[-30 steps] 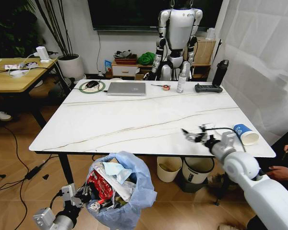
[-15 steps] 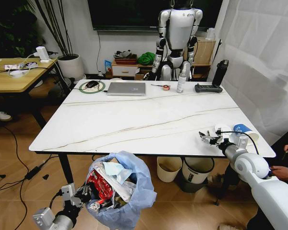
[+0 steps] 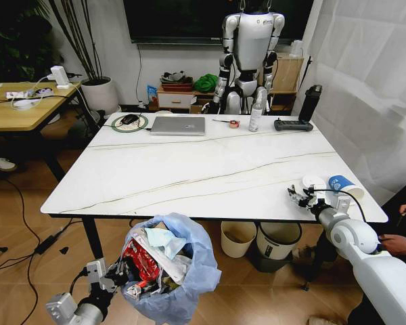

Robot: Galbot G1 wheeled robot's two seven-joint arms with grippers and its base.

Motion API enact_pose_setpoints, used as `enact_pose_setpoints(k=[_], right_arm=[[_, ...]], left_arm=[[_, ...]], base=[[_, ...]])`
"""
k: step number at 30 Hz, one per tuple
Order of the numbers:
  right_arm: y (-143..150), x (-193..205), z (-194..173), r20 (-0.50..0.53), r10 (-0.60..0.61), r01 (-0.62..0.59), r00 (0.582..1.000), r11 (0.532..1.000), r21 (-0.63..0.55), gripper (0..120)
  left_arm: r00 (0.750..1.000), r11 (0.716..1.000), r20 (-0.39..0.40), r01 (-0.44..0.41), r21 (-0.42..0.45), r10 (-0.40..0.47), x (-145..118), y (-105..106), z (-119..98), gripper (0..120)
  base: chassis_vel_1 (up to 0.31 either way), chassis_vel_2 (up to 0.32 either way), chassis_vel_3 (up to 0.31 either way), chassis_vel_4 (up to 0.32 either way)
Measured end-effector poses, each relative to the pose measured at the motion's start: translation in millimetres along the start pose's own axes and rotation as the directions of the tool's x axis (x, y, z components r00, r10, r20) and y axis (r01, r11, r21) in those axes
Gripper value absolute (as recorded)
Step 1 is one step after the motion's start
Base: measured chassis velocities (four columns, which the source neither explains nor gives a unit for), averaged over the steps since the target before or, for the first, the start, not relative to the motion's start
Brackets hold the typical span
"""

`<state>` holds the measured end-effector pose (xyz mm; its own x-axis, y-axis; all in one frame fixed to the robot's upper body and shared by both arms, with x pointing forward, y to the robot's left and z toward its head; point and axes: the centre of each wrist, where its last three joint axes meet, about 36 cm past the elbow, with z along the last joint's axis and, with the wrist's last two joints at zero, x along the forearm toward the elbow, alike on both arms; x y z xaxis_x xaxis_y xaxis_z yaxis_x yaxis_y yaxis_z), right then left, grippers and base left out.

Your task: Pick up the trash bin and place the trash from the table into it.

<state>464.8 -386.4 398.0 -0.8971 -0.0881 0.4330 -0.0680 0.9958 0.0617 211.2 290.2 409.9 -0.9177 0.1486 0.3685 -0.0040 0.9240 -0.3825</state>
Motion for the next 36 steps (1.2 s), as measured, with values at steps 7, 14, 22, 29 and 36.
enact_pose_setpoints(k=[7, 14, 22, 29, 36], right_arm=[[5, 2, 1, -0.001, -0.011, 0.011, 1.000, 1.000, 0.015, 19], [9, 2, 2, -0.006, -0.020, 0.020, 1.000, 0.999, 0.033, 0], [21, 8, -7, 0.047, -0.087, 0.086, 0.995, 0.996, 0.026, 0], [101, 71, -47, 0.265, -0.505, 0.512, 0.822, 0.858, 0.046, 0], [187, 123, -29, 0.207, -0.766, 0.770, 0.609, 0.633, 0.081, 0]], left_arm=[[1.000, 1.000, 0.002, -0.002, 0.001, 0.002, -1, 0, -1, 0], [1.000, 1.000, 0.004, -0.002, 0.002, 0.002, -1, 0, -1, 0], [1.000, 1.000, 0.004, 0.001, 0.004, -0.001, -1, 1, -1, 0], [1.000, 1.000, -0.002, 0.005, 0.011, -0.005, -1, 1, 2, 0], [1.000, 1.000, 0.001, 0.007, 0.014, -0.007, 2, -1, 2, 0]], base=[[0.000, 0.000, 0.000, 0.000], [0.000, 0.000, 0.000, 0.000], [0.000, 0.000, 0.000, 0.000], [0.000, 0.000, 0.000, 0.000], [0.000, 0.000, 0.000, 0.000]])
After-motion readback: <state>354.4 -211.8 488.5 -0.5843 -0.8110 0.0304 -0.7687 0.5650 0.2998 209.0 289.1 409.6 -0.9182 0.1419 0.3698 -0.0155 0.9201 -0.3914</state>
